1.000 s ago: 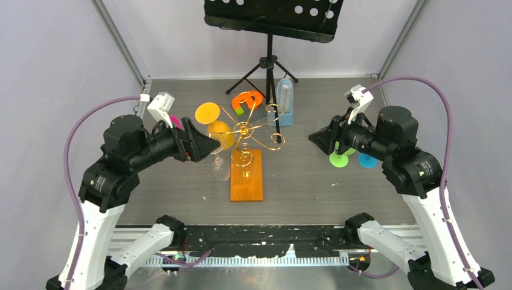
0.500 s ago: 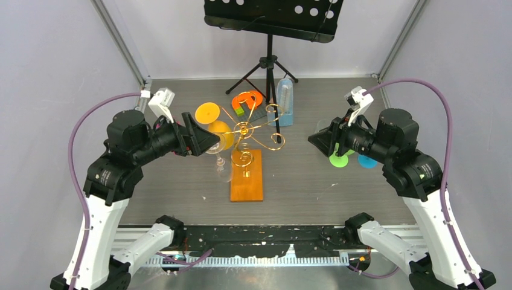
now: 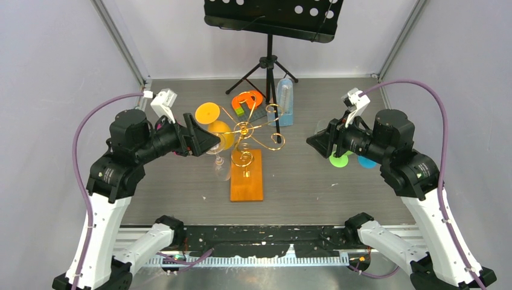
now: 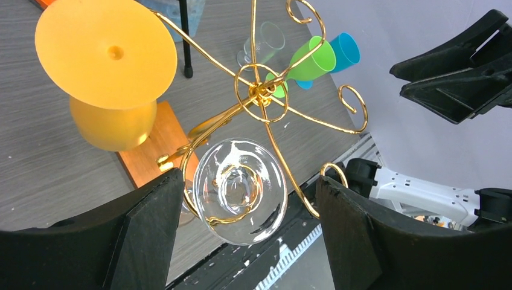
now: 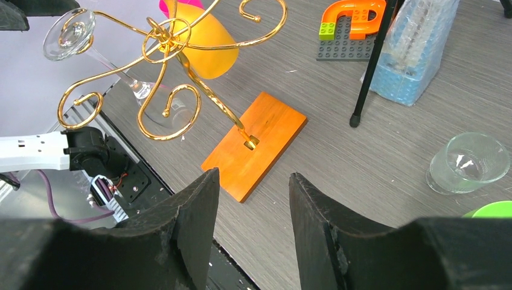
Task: Take the wine glass off the wine glass rack
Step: Pick up the wine glass from the wine rack.
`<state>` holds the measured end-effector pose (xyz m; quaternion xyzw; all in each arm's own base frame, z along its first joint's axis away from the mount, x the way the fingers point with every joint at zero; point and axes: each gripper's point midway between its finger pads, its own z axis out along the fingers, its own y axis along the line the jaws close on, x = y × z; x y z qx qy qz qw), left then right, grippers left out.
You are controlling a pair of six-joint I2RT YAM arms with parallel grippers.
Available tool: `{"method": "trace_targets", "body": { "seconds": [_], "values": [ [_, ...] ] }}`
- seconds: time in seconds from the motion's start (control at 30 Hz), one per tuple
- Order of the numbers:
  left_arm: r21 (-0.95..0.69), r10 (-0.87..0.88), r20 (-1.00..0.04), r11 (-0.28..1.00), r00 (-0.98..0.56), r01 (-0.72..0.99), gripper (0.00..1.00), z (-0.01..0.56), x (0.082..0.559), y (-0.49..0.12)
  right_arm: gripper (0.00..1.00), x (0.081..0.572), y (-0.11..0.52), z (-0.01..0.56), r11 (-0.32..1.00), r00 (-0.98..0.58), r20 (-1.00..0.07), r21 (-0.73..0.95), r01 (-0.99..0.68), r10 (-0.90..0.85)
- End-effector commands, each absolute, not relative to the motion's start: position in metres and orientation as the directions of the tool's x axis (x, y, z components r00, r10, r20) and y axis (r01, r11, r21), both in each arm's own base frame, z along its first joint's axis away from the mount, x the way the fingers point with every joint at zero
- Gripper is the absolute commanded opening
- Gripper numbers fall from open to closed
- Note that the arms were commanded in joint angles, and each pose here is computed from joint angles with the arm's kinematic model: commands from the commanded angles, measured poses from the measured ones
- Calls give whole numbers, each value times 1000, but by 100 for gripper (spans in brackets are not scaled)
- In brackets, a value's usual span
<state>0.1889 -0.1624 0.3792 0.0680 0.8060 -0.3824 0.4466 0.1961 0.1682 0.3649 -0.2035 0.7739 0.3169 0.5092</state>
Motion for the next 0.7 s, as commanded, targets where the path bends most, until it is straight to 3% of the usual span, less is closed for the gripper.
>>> {"method": "trace_targets", "body": {
  "seconds": [0.0,0.43,0.67],
  "values": [
    [-575,-222,-770,647,-598,501,78,384,186,-172,52,198,170,378,712,-356,-934,274,-647,35],
    [-622,-184,-730,577,-659,529,75,382,172,-183,53,199,172,372,712,-369,-929,278,-644,29],
    [-644,-182,-705,569,-685,512,66,381,168,-182,52,201,175,369,709,-379,-925,285,-645,27]
  ]
}}
